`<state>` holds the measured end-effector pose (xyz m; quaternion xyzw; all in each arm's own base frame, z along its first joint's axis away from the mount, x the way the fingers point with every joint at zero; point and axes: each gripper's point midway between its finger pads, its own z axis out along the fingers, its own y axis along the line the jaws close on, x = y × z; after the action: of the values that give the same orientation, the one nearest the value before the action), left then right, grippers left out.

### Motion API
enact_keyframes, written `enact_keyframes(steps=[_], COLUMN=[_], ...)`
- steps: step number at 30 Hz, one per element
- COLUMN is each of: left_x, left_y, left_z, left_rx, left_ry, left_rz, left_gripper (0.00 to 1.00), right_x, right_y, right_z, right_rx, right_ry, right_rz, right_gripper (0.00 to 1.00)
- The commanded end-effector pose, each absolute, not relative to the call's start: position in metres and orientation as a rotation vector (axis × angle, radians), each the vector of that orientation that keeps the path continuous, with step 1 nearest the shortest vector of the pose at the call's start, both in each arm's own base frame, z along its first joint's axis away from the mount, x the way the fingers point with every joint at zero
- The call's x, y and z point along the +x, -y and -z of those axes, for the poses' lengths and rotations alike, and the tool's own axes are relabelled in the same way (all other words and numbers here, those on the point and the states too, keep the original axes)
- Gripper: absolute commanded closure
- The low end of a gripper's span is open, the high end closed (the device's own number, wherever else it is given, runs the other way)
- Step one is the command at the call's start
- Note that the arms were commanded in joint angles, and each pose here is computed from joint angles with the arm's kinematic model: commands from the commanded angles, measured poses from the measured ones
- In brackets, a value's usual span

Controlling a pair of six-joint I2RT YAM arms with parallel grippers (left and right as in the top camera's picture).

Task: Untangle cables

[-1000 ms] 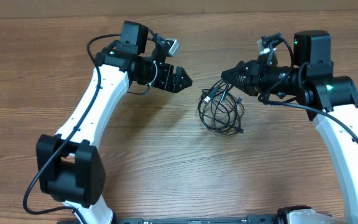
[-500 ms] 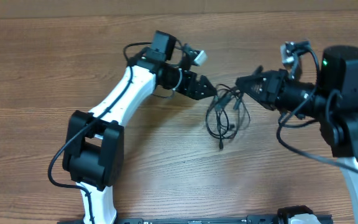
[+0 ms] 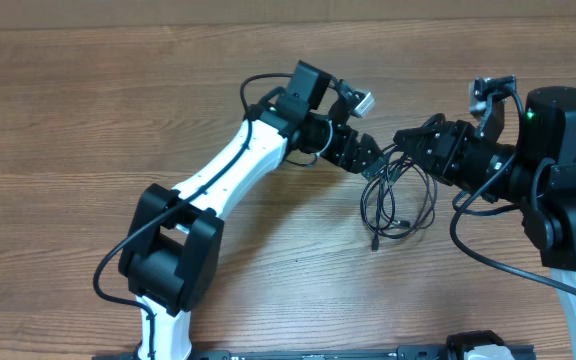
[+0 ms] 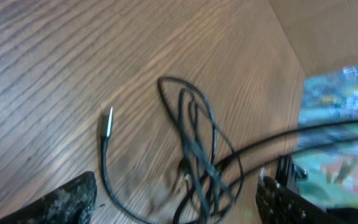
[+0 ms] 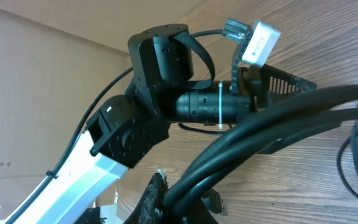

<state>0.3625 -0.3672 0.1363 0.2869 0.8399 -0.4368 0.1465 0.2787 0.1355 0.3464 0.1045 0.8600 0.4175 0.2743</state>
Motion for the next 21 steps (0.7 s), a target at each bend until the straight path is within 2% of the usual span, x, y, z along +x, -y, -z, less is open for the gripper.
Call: enact_keyframes(steps=[1,4,9,11,14,21], left_x=[0.362,0.354,0.341,0.341,0.346,0.345], left_y=[0.382,0.402,0.412,0.411,0.408,0.413], left_z=[-0.118,-0.112,-0.094,-0.089,-0.086,-0.085], left_rx=[0.655,0.571,0.541,0.528,0.502,0.495], left_ry=[-2.536,-2.575,-2.648,-2.669,-2.674,-2.672], left_rz=[1.276,1.371,1.412,1.403,1.364,1.348], left_gripper=[0.19,0.24,0.51,0.58,0.59,0.51], right_x=[0.276,0.277,0.279,0.28,0.281,0.281], right_y=[-0.133,-0.132,-0.129,-0.126,-0.124,-0.124], right_z=[-0.365,-0.365,-0.363,-0.361,-0.359,-0.36], right_rx=[0.224,0.225,0.241,0.26,0.265,0.263], right_ry=[-2.252,-2.252,-2.252,-2.257,-2.258,-2.255], right_rz=[-1.092,-1.081,-1.055,-1.028,-1.013,-1.014], right_gripper=[0.96,0.96,0.96,0.96,0.96,0.96])
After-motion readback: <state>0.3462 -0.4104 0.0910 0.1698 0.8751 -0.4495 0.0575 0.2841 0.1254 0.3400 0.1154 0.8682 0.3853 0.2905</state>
